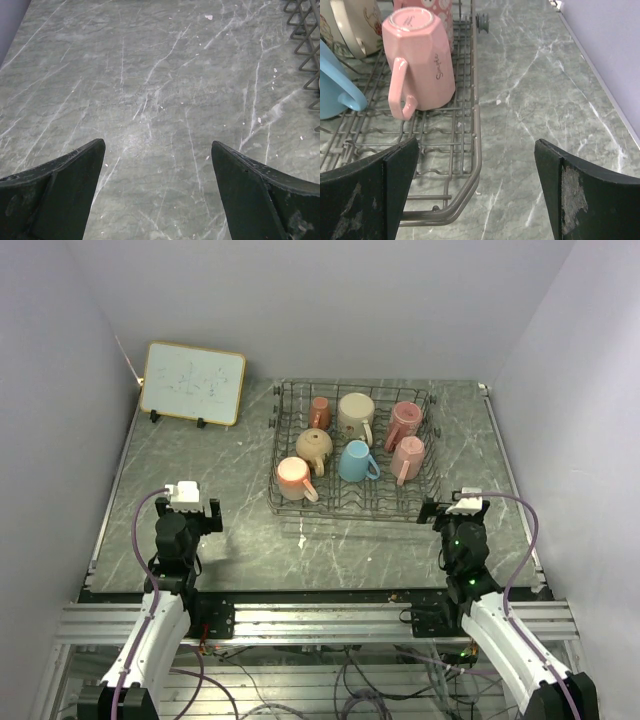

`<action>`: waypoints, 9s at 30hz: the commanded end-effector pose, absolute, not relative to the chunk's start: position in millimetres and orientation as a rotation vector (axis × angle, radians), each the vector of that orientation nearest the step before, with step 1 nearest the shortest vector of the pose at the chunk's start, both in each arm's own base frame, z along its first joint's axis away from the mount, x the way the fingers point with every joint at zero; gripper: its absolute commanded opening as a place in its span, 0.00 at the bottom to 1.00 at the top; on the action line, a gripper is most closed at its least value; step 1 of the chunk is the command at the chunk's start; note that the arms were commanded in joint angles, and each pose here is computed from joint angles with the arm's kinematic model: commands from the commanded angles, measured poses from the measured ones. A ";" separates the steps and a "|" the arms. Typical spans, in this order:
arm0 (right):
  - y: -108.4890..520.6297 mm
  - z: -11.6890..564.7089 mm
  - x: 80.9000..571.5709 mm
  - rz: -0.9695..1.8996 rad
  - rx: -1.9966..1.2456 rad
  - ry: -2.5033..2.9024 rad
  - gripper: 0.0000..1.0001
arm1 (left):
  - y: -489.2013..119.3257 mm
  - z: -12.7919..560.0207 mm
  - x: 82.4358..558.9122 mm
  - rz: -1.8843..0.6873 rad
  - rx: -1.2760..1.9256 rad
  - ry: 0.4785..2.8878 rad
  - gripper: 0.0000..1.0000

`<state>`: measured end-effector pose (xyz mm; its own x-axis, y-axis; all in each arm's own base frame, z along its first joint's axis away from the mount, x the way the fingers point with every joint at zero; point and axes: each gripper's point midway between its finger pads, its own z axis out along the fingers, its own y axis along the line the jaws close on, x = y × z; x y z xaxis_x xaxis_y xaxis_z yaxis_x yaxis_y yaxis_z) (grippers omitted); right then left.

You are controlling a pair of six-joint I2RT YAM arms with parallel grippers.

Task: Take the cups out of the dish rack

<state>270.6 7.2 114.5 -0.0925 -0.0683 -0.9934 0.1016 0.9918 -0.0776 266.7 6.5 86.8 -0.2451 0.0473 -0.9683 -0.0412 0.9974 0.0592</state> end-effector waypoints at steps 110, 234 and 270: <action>416.9 330.2 269.7 1.548 -0.481 1.921 0.00 | -81.5 293.6 254.9 -0.148 0.958 1.658 0.99; 291.6 150.4 384.8 0.291 -0.282 2.307 0.82 | 128.3 141.0 466.7 0.484 0.316 2.583 0.58; 331.4 94.0 410.3 0.023 -0.403 2.262 0.00 | -1.6 223.5 333.4 -0.216 0.560 2.315 0.99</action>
